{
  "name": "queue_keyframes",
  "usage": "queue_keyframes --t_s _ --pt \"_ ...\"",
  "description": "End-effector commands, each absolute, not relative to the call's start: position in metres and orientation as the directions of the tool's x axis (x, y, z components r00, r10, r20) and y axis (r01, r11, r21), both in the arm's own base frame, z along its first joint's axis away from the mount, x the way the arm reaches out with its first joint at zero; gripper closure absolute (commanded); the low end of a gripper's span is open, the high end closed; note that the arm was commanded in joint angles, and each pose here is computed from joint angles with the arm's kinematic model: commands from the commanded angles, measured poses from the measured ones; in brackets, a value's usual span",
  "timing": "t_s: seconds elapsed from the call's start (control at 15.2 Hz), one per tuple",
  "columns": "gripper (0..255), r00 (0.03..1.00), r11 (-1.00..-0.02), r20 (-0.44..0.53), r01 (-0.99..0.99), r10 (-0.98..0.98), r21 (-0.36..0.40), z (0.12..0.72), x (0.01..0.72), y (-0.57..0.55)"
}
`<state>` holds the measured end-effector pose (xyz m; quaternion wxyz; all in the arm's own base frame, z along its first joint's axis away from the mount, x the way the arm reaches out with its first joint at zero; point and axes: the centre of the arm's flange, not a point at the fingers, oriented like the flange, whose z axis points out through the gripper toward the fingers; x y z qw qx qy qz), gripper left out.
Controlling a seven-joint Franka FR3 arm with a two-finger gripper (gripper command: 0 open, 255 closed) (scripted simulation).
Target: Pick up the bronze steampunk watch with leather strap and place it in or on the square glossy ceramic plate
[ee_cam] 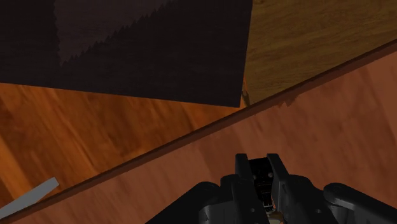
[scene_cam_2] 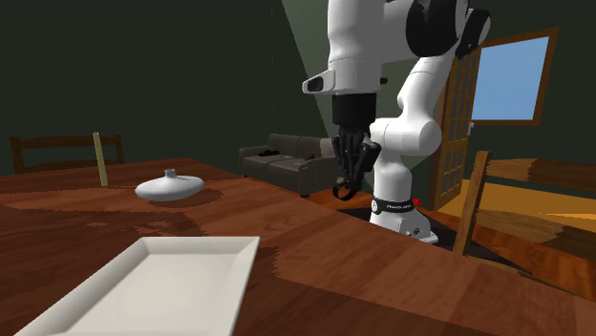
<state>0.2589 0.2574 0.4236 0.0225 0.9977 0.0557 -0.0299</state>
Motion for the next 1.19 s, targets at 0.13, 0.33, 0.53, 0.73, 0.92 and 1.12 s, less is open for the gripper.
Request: queue_keyframes --t_s 0.13,0.33,0.53,0.73,0.92,1.12 --pt "255 0.992 -0.993 -0.063 0.113 0.110 0.042 0.444 0.259 0.257" --pt "255 0.992 -0.993 -0.063 0.113 0.110 0.042 0.460 0.259 0.257" --pt "255 0.992 -0.993 -0.063 0.113 0.110 0.042 0.466 0.271 0.263" --pt "255 0.992 -0.993 -0.063 0.113 0.110 0.042 0.467 0.306 0.280" --pt "255 0.992 -0.993 -0.063 0.113 0.110 0.042 0.468 0.342 0.298" --pt "255 0.992 -0.993 -0.063 0.113 0.110 0.042 0.469 0.377 0.315"
